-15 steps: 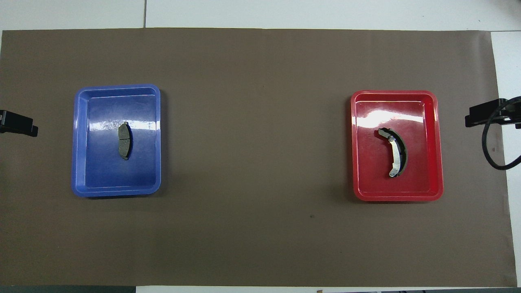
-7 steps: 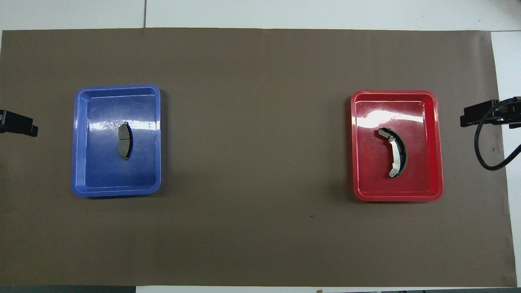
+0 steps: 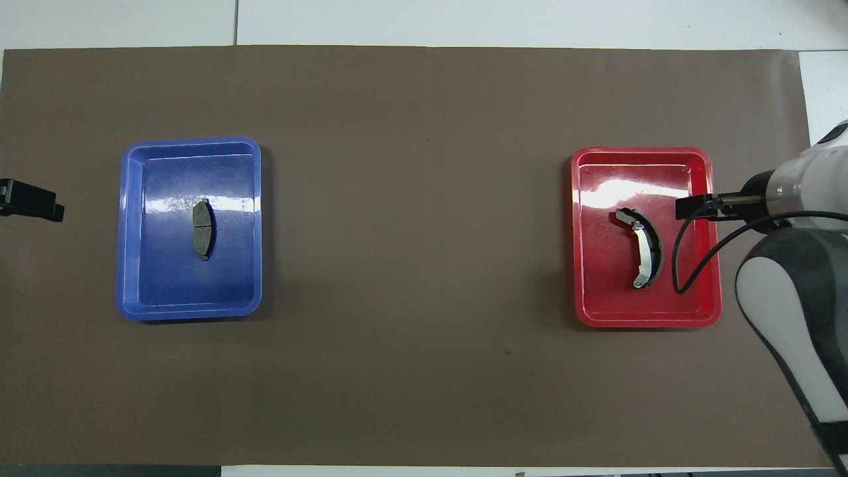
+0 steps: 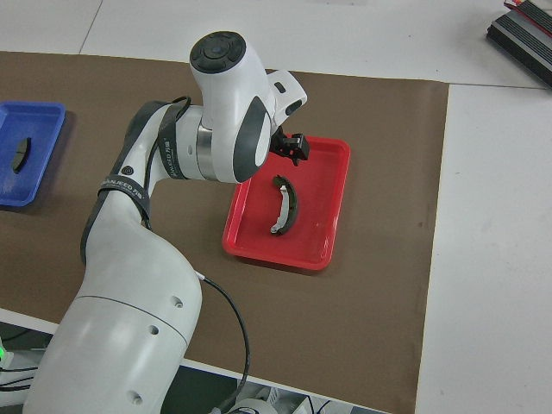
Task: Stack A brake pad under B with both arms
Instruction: 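Reach the right gripper to the curved pad while the left gripper reaches the small pad, then close the right gripper on the curved pad while the left gripper grasps the small pad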
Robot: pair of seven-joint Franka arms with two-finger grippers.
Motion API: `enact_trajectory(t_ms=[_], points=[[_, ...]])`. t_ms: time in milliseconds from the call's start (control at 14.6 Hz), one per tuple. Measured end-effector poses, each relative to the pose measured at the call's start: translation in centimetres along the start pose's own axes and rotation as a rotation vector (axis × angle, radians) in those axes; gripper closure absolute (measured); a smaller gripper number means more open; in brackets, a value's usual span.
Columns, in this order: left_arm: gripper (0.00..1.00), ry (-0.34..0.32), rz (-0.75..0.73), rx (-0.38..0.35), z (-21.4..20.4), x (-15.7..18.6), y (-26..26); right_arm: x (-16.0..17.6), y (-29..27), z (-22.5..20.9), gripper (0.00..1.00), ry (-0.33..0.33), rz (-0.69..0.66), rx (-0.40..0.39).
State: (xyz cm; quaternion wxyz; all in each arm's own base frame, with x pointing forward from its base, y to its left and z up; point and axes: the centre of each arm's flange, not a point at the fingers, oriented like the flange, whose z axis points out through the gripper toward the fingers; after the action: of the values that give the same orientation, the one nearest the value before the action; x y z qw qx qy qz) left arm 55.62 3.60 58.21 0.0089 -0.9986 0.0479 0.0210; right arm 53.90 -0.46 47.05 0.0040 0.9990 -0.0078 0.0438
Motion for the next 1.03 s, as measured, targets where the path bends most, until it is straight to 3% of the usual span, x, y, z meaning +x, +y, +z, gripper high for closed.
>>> enact_trajectory(t_ms=[206,411,686,1029], points=[[0.01,0.057,0.017,0.008,1.0,0.7,0.8,-0.4,-0.4,7.0,0.00,0.039,-0.063,-0.001],[0.01,0.079,0.058,0.010,4.2,1.1,3.1,-2.3,-0.2,12.3,0.00,0.026,-0.113,0.004],[0.02,0.107,0.080,0.013,9.5,1.3,4.3,-3.1,1.2,15.3,0.01,0.003,-0.166,0.001],[0.03,0.119,0.104,0.016,18.0,1.4,5.7,-4.1,1.9,17.2,0.03,-0.033,-0.128,0.028]])
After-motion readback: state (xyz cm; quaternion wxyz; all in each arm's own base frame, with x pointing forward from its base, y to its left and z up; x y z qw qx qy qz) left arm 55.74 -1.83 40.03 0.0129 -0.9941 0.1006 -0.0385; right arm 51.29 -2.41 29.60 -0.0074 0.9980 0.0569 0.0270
